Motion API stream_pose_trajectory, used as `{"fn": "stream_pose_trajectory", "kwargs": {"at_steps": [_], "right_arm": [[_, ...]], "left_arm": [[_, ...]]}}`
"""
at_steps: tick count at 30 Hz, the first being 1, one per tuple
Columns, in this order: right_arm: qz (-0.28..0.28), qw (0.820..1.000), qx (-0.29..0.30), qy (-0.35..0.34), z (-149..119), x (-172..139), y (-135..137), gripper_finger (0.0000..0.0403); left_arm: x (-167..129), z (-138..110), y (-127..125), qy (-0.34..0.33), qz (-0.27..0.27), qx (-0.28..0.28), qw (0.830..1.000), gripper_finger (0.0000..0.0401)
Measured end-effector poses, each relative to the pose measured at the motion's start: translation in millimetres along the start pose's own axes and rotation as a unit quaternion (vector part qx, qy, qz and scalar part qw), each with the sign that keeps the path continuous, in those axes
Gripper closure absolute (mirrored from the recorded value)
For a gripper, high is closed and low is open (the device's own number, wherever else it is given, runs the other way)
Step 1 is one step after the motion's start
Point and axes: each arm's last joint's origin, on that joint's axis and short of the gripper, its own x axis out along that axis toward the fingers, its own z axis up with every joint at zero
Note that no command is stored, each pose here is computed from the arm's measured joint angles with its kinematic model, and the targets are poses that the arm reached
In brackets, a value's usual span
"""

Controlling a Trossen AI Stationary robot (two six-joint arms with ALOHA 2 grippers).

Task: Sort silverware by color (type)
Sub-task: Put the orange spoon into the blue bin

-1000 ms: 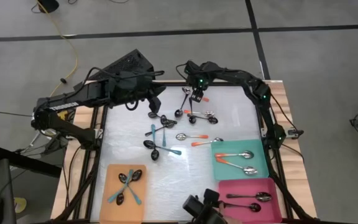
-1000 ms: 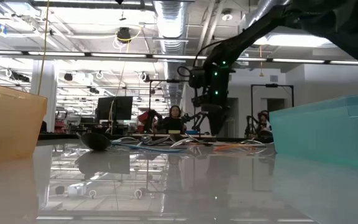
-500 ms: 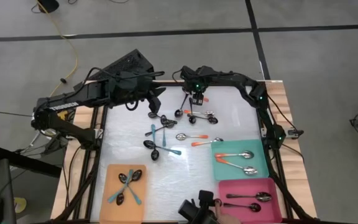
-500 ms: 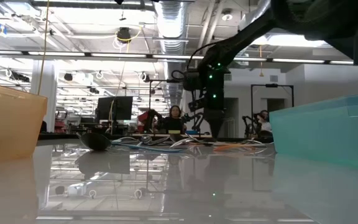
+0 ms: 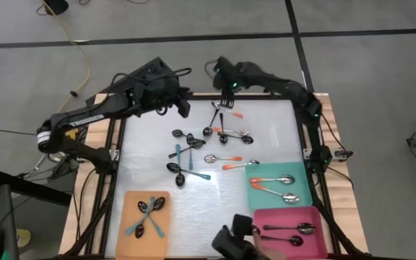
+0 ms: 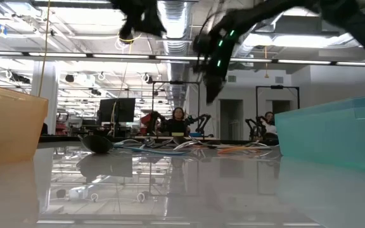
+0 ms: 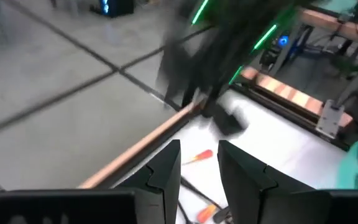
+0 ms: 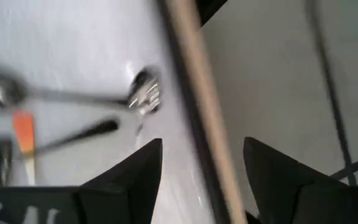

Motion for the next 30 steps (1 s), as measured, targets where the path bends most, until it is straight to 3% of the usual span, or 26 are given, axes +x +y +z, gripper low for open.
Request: {"fn": "stream_pose_trajectory", "kwargs": {"at_steps": [3, 5, 10, 12, 19, 21, 30], "right_arm": [[-0.006, 0.995, 0.086, -0.058, -5.5, -37.3, -21.3, 0.0191], [0.009, 0.985, 0.156, -0.076, -12.2, -43.8, -31.8, 0.0222], [0.02, 0.949, 0.294, -0.115, -25.7, -21.1, -37.7, 0.0362], [0.046, 0.924, 0.344, -0.161, -28.5, -12.8, -35.3, 0.0389], [0.144, 0.811, 0.517, -0.233, -61.0, 44.0, -20.8, 0.0398], [0.152, 0.79, 0.54, -0.246, -66.9, 51.3, -16.4, 0.0399], [0.25, 0.77, 0.527, -0.259, -55.4, 73.9, 10.2, 0.0401]], "left_arm": [[16.1, -20.4, 15.0, 0.003, -0.026, -0.045, 0.999, 0.0308], [21.5, -30.3, 20.3, 0.011, -0.052, -0.073, 0.996, 0.0308], [25.6, -42.7, 22.1, 0.037, -0.099, -0.1, 0.989, 0.0308], [24.9, -42.0, 20.8, 0.037, -0.111, -0.105, 0.988, 0.0308], [20.1, -40.2, 14.7, 0.034, -0.132, -0.112, 0.984, 0.0312], [20.2, -40.3, 14.3, 0.034, -0.132, -0.112, 0.984, 0.0312], [19.8, -32.5, 12.0, -0.005, -0.144, -0.131, 0.981, 0.0312]]}}
